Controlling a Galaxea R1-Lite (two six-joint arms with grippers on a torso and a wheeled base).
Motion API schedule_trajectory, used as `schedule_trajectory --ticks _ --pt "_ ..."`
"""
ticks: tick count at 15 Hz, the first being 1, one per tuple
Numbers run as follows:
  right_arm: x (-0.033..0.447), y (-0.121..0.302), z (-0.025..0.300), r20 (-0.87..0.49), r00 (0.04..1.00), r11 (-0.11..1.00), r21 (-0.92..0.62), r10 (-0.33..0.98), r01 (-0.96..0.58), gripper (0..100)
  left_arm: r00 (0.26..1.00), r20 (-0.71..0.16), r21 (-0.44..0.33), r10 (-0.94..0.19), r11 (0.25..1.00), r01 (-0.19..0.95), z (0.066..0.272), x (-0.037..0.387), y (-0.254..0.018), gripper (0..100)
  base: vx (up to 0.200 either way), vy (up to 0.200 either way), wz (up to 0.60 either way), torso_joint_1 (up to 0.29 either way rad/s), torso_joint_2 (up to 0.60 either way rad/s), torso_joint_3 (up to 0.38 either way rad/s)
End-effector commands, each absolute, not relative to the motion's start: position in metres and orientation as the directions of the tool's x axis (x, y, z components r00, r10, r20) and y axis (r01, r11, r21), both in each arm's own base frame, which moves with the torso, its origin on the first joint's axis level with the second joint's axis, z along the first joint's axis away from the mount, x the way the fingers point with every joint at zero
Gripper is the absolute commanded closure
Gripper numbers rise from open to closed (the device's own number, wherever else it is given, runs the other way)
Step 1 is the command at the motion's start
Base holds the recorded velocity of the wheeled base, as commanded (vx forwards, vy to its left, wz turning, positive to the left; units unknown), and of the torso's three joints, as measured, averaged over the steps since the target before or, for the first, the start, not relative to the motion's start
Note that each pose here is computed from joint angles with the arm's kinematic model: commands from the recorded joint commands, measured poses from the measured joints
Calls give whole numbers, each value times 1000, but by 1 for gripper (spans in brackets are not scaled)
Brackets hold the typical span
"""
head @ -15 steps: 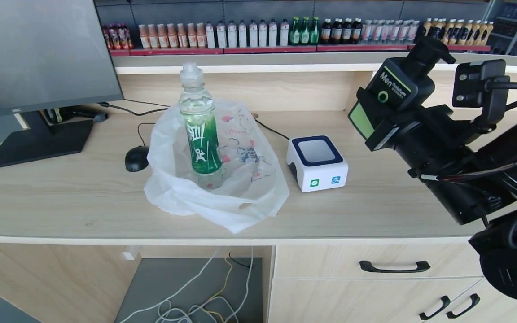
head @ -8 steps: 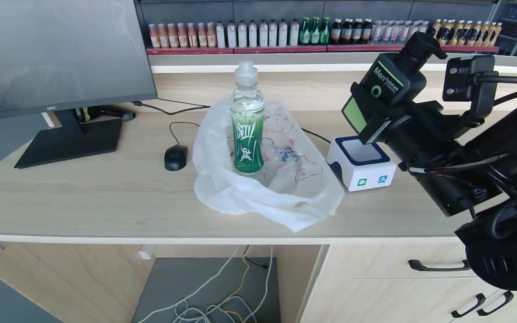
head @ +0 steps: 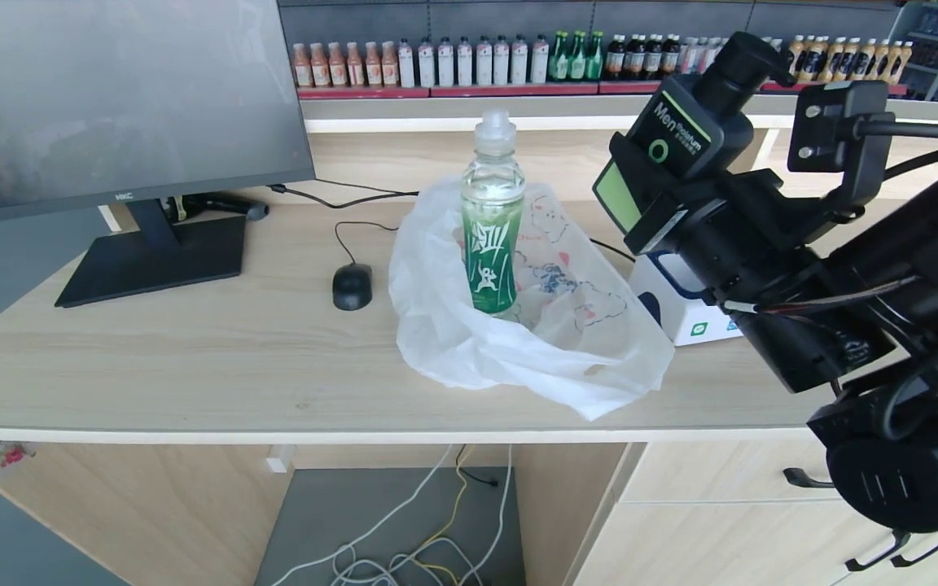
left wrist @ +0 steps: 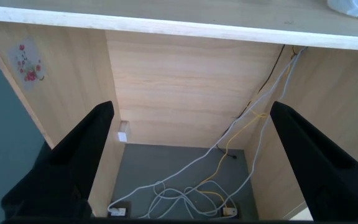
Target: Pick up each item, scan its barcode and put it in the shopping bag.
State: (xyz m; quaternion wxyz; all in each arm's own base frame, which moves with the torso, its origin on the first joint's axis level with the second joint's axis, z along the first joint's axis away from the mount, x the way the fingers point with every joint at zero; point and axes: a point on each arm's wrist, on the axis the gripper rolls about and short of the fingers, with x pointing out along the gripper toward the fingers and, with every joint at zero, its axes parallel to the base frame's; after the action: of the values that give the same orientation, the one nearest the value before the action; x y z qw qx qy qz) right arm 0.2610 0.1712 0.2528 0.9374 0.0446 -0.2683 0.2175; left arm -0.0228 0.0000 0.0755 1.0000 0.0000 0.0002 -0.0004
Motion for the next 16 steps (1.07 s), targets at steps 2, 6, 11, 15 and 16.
schedule_trajectory --ticks 2,6,11,15,16 --pt "274 182 250 504 768 896 -28 396 -444 100 1000 0 0 0 1000 0 75 -23 0 0 0 0 0 0 0 0" --pt "291 192 268 402 813 894 -34 422 -447 100 1000 0 0 -2 1000 2 75 -23 0 0 0 0 0 0 0 0" --pt "310 192 259 265 866 906 -135 424 -402 100 1000 0 0 -2 1000 2 75 -23 0 0 0 0 0 0 0 0" --pt "315 193 257 212 880 901 -193 425 -389 100 1000 0 0 -2 1000 2 75 -23 0 0 0 0 0 0 0 0" --pt "320 192 253 203 885 903 -196 418 -382 100 1000 0 0 -2 1000 2 75 -23 0 0 0 0 0 0 0 0"
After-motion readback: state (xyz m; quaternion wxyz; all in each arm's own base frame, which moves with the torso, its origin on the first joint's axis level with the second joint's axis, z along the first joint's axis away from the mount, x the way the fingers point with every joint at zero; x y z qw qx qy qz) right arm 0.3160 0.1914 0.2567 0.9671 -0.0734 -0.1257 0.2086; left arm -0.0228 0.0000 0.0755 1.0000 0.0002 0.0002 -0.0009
